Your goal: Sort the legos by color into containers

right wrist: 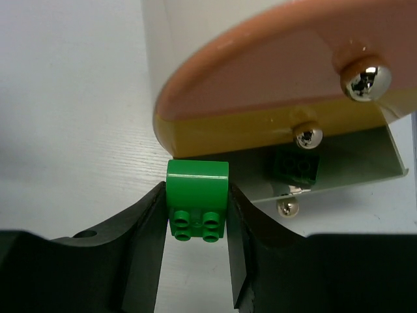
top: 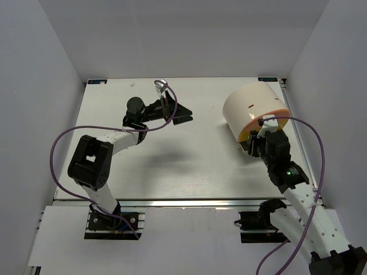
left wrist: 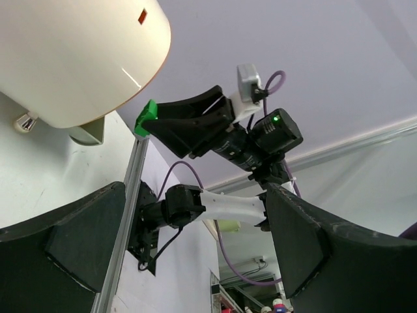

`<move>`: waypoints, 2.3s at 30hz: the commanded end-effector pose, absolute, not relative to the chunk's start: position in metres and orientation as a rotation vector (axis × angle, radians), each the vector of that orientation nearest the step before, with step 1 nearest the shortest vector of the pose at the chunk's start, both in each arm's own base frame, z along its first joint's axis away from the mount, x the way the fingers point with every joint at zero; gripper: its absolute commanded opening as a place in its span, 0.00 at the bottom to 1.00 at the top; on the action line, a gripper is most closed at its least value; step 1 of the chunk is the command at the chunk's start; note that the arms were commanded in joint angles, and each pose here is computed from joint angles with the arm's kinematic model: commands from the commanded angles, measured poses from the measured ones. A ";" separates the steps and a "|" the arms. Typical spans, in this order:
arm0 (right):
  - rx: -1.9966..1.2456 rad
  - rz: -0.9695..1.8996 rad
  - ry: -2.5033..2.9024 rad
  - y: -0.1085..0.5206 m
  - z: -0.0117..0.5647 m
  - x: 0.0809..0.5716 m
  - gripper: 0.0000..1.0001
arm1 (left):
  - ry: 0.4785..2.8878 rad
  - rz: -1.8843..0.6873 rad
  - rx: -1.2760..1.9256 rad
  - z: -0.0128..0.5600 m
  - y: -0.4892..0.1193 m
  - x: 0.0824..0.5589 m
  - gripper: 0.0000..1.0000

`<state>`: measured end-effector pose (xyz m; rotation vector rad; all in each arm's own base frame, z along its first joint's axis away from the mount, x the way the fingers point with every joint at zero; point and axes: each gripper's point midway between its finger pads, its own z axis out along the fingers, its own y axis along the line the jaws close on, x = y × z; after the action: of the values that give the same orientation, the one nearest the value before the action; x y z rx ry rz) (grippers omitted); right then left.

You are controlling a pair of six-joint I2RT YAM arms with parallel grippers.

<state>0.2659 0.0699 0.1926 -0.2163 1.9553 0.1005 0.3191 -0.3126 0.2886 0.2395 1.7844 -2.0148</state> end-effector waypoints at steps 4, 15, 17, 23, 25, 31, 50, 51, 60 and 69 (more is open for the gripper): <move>-0.161 0.037 1.944 0.054 0.183 0.273 0.00 | 1.729 -1.978 0.297 0.305 -0.304 0.306 0.98; -0.184 0.033 1.893 0.055 0.171 0.289 0.00 | 1.735 -1.976 0.296 0.303 -0.303 0.303 0.98; -0.176 0.037 1.876 0.054 0.173 0.292 0.00 | 1.738 -1.975 0.292 0.303 -0.303 0.303 0.98; -0.199 0.094 1.797 0.062 0.179 0.296 0.00 | 1.742 -1.974 0.290 0.301 -0.303 0.303 0.98; -0.204 0.108 1.791 0.064 0.176 0.297 0.00 | 1.742 -1.974 0.286 0.302 -0.303 0.303 0.98; -0.207 0.120 1.793 0.063 0.168 0.297 0.00 | 1.744 -1.974 0.289 0.302 -0.303 0.302 0.98; -0.194 0.114 1.794 0.055 0.149 0.302 0.30 | 1.753 -1.976 0.291 0.301 -0.303 0.301 0.98; -0.193 0.116 1.797 0.055 0.148 0.302 0.34 | 1.753 -1.976 0.294 0.302 -0.303 0.301 0.98; -0.188 0.125 1.806 0.054 0.147 0.303 0.53 | 1.756 -1.974 0.290 0.301 -0.303 0.301 0.98; -0.184 0.140 1.805 0.053 0.153 0.301 0.56 | 1.756 -1.974 0.293 0.300 -0.303 0.301 0.98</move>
<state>0.2968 0.0528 0.1355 -0.2003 1.8576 0.1275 0.3091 -0.3076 0.2789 0.2261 1.8224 -1.9928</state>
